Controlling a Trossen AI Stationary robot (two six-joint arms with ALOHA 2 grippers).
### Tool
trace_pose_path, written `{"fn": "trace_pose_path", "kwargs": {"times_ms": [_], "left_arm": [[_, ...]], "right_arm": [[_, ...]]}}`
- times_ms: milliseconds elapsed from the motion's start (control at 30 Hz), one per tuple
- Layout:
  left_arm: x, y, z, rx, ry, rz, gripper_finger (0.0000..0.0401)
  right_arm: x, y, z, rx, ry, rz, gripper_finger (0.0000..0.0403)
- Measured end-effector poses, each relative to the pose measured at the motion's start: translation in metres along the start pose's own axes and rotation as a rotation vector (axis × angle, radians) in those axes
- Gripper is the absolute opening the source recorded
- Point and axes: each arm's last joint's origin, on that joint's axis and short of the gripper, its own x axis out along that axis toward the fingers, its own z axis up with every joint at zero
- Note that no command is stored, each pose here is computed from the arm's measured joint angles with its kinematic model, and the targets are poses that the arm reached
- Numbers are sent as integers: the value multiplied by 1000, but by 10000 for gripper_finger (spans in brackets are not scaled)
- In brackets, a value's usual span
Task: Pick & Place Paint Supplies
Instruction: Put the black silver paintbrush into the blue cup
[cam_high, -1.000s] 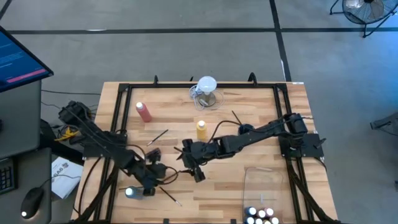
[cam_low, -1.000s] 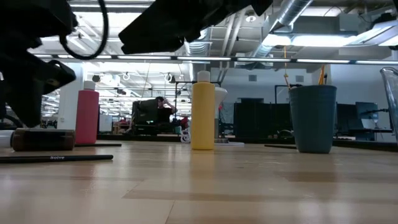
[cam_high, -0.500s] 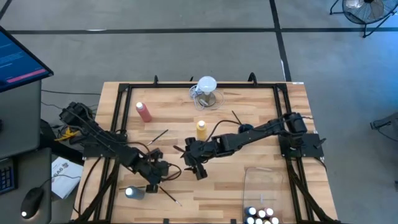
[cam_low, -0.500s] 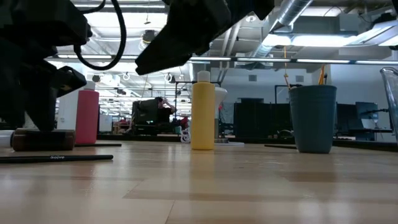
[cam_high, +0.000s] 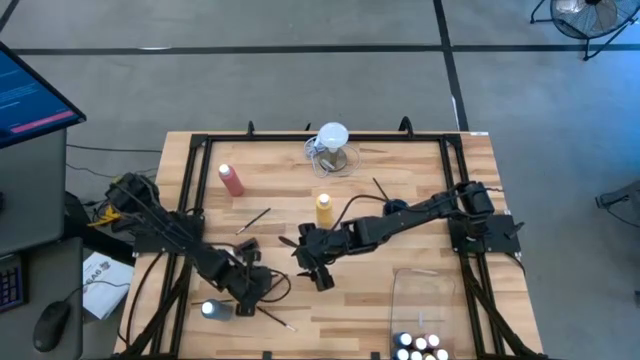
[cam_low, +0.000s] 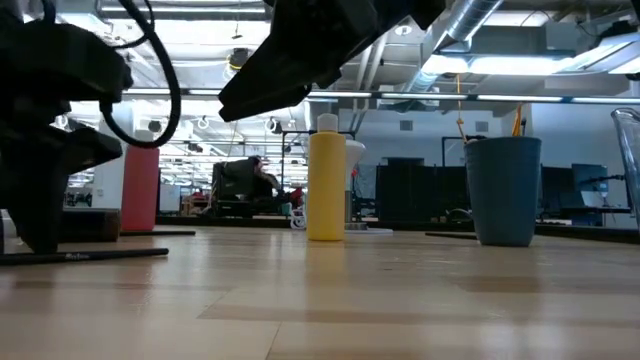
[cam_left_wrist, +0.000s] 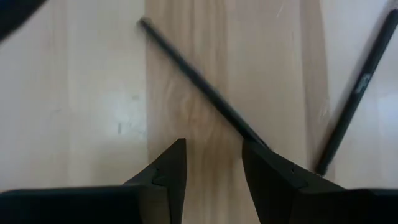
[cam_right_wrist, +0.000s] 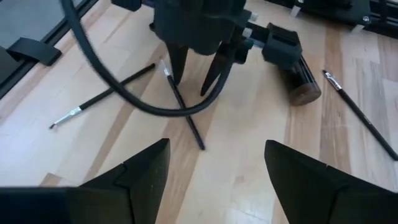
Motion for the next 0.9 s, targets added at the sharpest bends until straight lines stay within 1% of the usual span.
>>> {"fn": "trace_pose_path", "kwargs": {"times_ms": [67, 200, 233, 367, 467, 633, 900], "left_arm": [[-4, -2, 4, 15, -14, 26, 127], [-18, 2, 8, 35, -39, 121, 127], [-23, 3, 9, 31, -55, 126, 127], [-38, 5, 14, -11, -113, 100, 127], [-43, 3, 14, -39, -113, 56, 127], [-37, -5, 14, -28, -101, 26, 127], [-13, -16, 19, -5, -46, 73, 127]], "right_arm": [[0, 2, 1, -2, -5, 2, 255], [0, 2, 1, -2, -5, 2, 255], [0, 2, 1, -2, -5, 2, 255], [0, 1, 1, 6, -4, 1, 255], [0, 1, 0, 6, -1, 2, 255], [0, 1, 0, 6, 2, 2, 255], [0, 0, -1, 7, 11, 2, 255]]}}
